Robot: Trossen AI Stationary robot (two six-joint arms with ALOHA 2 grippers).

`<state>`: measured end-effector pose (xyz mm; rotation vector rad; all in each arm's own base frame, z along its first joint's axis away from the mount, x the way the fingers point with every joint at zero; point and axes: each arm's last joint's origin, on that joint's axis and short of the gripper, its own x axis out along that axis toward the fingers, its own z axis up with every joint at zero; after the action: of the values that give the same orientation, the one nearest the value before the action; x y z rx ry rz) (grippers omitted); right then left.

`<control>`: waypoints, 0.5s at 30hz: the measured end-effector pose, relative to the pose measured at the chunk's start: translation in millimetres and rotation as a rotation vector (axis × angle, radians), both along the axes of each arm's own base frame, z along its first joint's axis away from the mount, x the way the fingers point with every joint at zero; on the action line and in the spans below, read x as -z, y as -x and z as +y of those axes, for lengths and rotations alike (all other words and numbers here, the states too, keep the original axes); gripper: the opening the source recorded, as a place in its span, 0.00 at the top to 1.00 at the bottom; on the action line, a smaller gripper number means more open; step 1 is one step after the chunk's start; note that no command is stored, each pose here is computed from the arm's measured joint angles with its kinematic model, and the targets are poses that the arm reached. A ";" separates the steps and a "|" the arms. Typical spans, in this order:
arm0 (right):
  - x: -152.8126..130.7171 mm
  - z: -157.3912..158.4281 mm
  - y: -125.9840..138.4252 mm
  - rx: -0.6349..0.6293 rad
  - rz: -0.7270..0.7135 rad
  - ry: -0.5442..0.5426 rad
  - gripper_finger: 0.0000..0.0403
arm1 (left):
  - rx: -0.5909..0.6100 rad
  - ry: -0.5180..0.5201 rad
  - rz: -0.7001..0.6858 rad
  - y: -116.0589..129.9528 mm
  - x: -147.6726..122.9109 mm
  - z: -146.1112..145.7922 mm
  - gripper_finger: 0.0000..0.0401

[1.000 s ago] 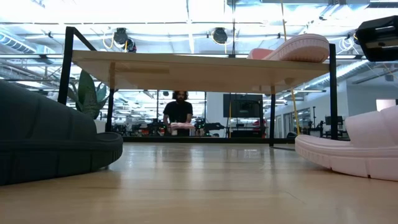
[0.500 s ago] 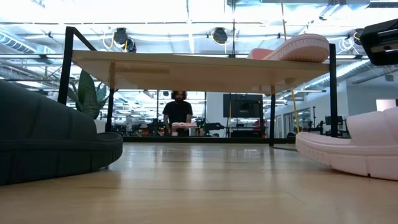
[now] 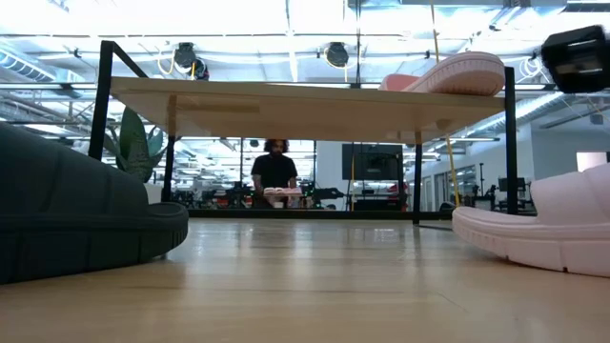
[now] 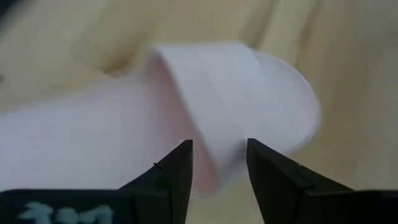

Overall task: Pick and place slides into the shelf
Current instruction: Put the pink slipper on the shelf

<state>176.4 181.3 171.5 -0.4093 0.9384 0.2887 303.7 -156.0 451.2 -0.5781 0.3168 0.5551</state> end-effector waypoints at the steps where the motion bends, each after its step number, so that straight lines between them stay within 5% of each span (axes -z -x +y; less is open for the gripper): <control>1: 1.0 -2.3 -0.6 0.010 0.002 0.015 0.65 | 0.000 0.000 0.000 0.0 0.0 0.0 0.48; 10: 12.3 -15.3 -4.0 0.063 -0.004 0.034 0.66 | -0.001 -0.001 0.000 0.0 -0.1 0.1 0.48; 15: 19.7 -17.7 -1.9 0.068 -0.026 0.022 0.77 | -0.003 -0.006 0.001 -0.3 -0.1 0.9 0.48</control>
<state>178.4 163.6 151.7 -0.3994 0.9287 0.2112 304.0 -155.2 451.3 -0.5722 0.3149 0.5593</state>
